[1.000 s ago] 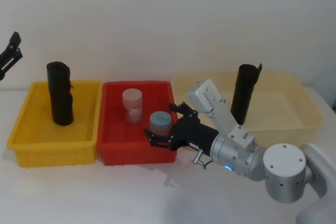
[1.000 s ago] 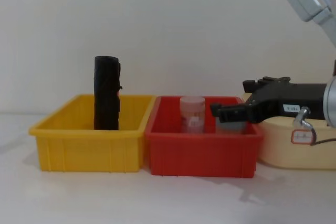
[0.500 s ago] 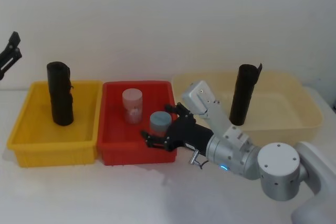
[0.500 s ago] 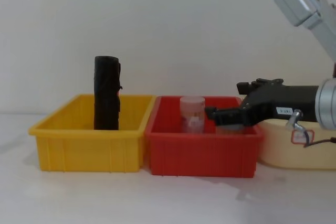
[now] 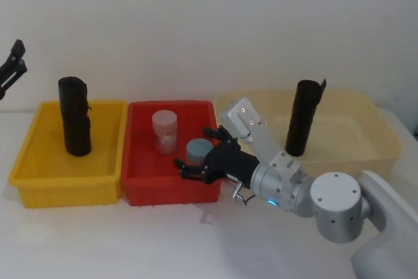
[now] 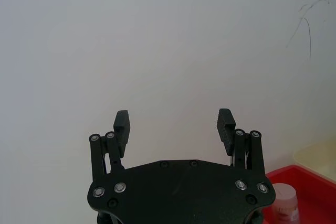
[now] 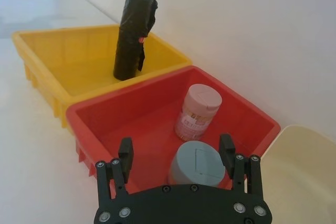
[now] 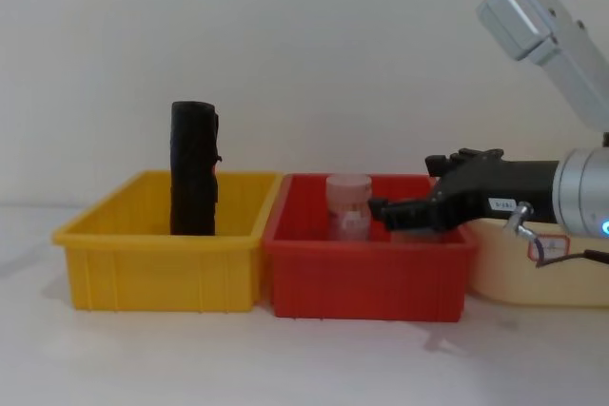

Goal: Pick up the garbage bag with the one hand and transfer it to the other hand.

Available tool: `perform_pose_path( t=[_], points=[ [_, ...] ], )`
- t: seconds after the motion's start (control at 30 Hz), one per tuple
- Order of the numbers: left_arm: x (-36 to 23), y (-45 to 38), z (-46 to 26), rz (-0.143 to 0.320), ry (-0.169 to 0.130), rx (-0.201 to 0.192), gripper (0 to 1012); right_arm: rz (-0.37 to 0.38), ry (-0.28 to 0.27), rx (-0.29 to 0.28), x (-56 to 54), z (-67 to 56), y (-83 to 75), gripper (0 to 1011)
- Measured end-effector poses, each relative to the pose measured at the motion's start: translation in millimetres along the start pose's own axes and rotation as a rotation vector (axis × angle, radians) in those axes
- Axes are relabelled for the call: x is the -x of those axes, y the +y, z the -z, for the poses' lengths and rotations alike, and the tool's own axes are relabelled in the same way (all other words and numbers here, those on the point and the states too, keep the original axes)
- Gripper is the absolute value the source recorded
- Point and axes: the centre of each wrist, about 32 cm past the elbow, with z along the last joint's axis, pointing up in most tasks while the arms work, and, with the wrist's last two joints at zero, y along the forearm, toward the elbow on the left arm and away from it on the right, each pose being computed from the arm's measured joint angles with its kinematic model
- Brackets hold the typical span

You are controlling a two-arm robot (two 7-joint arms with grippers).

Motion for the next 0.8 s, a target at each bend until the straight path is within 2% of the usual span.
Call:
perform_pose_path(
  t=[0.8],
  points=[
    [0.0,0.0,0.1,0.0,0.0,0.0,1000,0.012,0.075,0.045,-13.8,5.8,13.9,1000]
  ],
)
